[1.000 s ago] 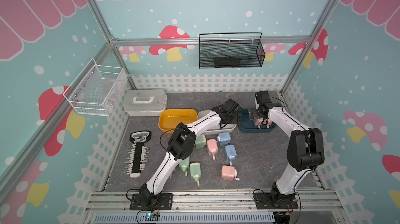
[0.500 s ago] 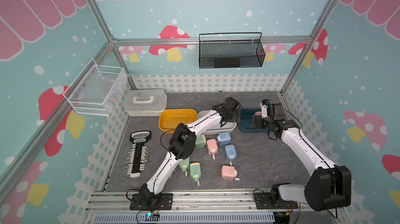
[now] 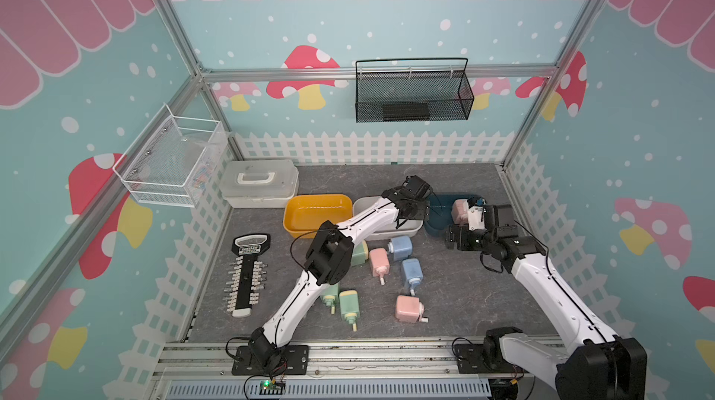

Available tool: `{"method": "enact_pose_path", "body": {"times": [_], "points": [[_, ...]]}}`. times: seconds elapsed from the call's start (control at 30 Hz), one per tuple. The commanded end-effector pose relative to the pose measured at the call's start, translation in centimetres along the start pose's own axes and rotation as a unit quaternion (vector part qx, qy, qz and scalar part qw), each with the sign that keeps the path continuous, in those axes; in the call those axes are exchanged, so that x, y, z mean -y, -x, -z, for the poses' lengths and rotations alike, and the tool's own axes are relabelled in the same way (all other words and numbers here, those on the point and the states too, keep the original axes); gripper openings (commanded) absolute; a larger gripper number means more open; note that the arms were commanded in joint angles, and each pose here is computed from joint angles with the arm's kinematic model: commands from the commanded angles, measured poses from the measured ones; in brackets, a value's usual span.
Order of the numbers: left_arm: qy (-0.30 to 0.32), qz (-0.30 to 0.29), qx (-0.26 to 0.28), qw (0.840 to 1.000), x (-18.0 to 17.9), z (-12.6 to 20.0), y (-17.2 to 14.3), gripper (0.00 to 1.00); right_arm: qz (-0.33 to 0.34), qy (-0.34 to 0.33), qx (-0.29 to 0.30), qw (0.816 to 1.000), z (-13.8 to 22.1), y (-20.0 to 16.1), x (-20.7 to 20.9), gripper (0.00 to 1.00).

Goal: Place the pencil sharpeners by color into the storage box
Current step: Pick up the pencil sharpener from the center of the board.

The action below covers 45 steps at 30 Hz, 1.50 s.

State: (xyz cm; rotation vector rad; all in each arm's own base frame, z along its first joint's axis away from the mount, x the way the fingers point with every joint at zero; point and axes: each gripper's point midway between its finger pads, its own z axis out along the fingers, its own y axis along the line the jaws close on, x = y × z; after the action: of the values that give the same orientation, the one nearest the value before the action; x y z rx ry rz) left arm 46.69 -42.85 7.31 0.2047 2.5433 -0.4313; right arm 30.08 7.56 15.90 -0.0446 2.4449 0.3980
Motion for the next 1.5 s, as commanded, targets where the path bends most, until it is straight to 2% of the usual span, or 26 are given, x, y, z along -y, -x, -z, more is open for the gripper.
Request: {"method": "enact_pose_path", "body": {"times": [0.0,0.27,0.47,0.53,0.6,0.8,0.93,1.23,1.47], "points": [[0.031,0.005,-0.004,1.0,-1.3,0.0,-0.2,0.83,-0.009,0.014,-0.022,1.0,0.7,-1.6,-0.6,0.99],[0.024,0.011,-0.004,1.0,-0.8,1.2,0.0,0.82,0.013,0.056,-0.014,0.998,2.0,-2.1,-2.2,0.98],[0.0,-0.001,0.004,1.0,0.9,4.1,0.6,0.83,-0.002,0.085,-0.012,0.996,1.9,-2.5,-3.1,0.99],[-0.007,-0.012,0.008,1.0,1.6,5.3,0.7,0.84,-0.003,0.115,-0.009,0.993,1.9,-2.4,-4.1,0.99],[-0.011,-0.02,0.009,1.0,2.0,6.4,0.5,0.88,0.019,0.16,0.002,0.987,2.1,-2.3,-5.7,0.99],[-0.03,-0.022,0.016,0.999,2.1,9.3,0.0,0.99,0.1,0.228,0.053,0.967,4.0,-2.6,-9.3,0.98],[-0.056,-0.021,0.025,0.998,1.9,11.1,-1.0,0.99,0.123,0.256,0.063,0.957,4.5,-3.8,-10.7,0.97],[-0.073,-0.03,0.025,0.997,-0.7,15.2,-4.1,0.99,0.199,0.281,0.038,0.938,4.2,-7.7,-13.3,0.95],[-0.076,-0.008,0.02,0.997,-5.5,17.8,-6.4,0.99,0.29,0.296,0.055,0.908,5.0,-10.3,-15.5,0.93]]}}
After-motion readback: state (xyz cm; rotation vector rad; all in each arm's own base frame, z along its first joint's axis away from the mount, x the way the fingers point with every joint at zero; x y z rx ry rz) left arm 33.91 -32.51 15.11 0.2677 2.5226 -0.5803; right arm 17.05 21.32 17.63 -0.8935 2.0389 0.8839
